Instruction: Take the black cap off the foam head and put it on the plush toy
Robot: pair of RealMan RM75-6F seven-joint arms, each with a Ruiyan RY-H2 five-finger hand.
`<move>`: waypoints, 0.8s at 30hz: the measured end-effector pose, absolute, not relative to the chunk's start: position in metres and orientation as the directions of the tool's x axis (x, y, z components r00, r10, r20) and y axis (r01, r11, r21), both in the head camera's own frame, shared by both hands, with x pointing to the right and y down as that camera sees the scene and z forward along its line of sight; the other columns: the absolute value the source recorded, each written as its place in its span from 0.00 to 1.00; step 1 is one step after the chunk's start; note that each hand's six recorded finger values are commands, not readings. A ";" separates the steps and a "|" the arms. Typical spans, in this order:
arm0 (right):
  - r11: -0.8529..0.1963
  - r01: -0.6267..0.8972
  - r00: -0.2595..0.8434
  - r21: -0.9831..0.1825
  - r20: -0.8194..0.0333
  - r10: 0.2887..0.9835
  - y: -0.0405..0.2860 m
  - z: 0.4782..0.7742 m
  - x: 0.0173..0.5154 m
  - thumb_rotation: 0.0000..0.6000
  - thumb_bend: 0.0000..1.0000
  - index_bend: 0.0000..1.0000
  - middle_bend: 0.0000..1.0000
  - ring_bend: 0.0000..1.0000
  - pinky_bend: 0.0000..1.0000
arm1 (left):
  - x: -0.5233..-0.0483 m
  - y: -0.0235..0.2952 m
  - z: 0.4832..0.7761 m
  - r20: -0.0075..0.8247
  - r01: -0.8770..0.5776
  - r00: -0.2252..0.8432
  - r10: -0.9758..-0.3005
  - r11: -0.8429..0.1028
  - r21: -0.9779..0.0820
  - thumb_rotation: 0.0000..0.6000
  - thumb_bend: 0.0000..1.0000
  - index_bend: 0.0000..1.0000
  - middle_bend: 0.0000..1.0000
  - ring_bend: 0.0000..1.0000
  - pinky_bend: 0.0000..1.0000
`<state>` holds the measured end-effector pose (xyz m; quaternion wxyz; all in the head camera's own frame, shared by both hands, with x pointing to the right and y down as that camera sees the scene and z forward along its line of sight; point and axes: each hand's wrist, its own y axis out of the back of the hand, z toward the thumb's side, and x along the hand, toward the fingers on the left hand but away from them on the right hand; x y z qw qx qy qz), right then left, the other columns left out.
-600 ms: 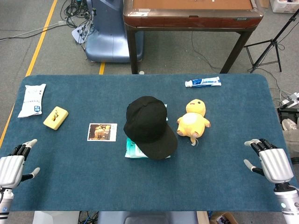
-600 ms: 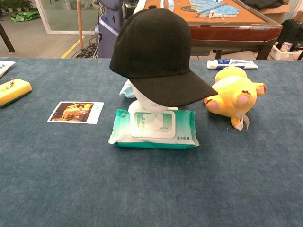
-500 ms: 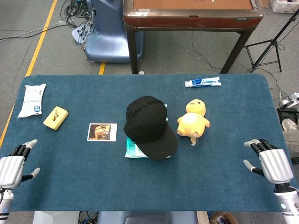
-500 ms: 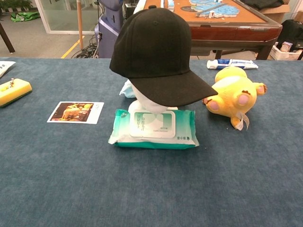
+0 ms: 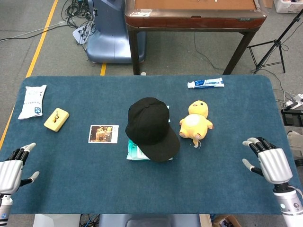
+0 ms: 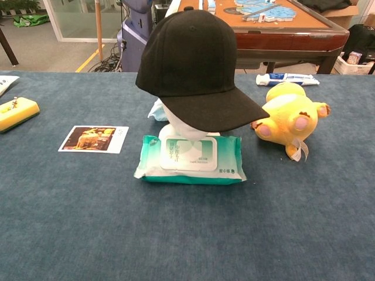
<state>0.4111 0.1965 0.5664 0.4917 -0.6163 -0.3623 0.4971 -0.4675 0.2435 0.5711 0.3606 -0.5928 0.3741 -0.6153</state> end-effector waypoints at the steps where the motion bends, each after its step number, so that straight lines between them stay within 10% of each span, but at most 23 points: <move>1: -0.237 -0.042 0.247 -0.971 -0.240 0.939 0.195 0.566 0.410 1.00 0.16 0.37 0.42 0.38 0.64 | -0.468 0.244 0.572 0.462 0.000 -0.038 -0.886 -0.462 -0.887 1.00 0.17 0.14 0.20 0.20 0.50; 9: -0.130 -0.106 0.340 -0.986 -0.159 0.927 0.179 0.573 0.381 1.00 0.00 0.37 0.76 0.78 0.88 | -0.472 0.243 0.568 0.451 -0.014 -0.052 -0.891 -0.451 -0.892 1.00 0.17 0.14 0.20 0.20 0.50; 24: -0.108 -0.106 0.567 -0.989 -0.149 0.810 0.156 0.604 0.288 1.00 0.00 0.37 0.90 0.89 0.96 | -0.479 0.249 0.561 0.433 -0.025 -0.082 -0.898 -0.432 -0.901 1.00 0.17 0.15 0.20 0.20 0.50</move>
